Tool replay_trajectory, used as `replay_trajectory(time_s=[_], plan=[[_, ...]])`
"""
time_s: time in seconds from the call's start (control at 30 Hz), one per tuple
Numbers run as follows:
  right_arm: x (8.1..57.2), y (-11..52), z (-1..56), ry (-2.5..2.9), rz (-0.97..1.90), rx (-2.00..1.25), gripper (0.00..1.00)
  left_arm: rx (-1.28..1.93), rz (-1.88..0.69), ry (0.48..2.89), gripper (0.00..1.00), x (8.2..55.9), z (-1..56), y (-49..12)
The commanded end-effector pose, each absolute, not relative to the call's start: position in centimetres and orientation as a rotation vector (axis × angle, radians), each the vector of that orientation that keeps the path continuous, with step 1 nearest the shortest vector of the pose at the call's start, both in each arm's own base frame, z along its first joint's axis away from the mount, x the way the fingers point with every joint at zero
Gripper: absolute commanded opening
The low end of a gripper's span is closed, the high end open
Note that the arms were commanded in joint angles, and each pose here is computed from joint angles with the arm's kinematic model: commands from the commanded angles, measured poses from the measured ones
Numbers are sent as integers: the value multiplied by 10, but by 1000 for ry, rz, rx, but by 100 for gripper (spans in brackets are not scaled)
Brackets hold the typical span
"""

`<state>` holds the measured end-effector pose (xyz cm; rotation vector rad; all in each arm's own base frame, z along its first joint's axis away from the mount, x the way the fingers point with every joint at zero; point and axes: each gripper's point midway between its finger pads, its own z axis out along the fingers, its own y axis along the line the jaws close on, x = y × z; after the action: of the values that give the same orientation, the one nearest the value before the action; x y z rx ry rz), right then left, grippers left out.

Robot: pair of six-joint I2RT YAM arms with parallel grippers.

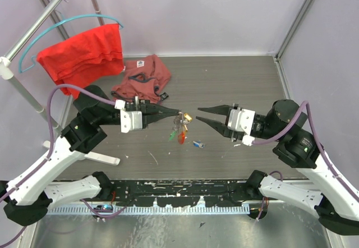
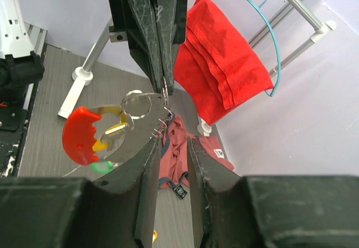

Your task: Put the keys on the keyring

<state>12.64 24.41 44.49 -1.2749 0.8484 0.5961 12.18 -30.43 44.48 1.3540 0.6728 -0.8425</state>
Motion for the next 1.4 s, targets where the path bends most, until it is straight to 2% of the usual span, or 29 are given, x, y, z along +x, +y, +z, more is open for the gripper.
replay_trajectory(time_s=[0.0,0.53,1.23,1.37], plan=[[122,248,471,755,610,-1234,32,1336,-820,625,0,122,456,-304],[121,269,471,709,687,-1262,30,1334,-851,635,0,121,457,-307],[121,276,466,712,718,-1287,18,1345,-872,631,0,118,457,-308],[121,276,466,713,719,-1286,1,1345,-872,630,0,117,458,-307]])
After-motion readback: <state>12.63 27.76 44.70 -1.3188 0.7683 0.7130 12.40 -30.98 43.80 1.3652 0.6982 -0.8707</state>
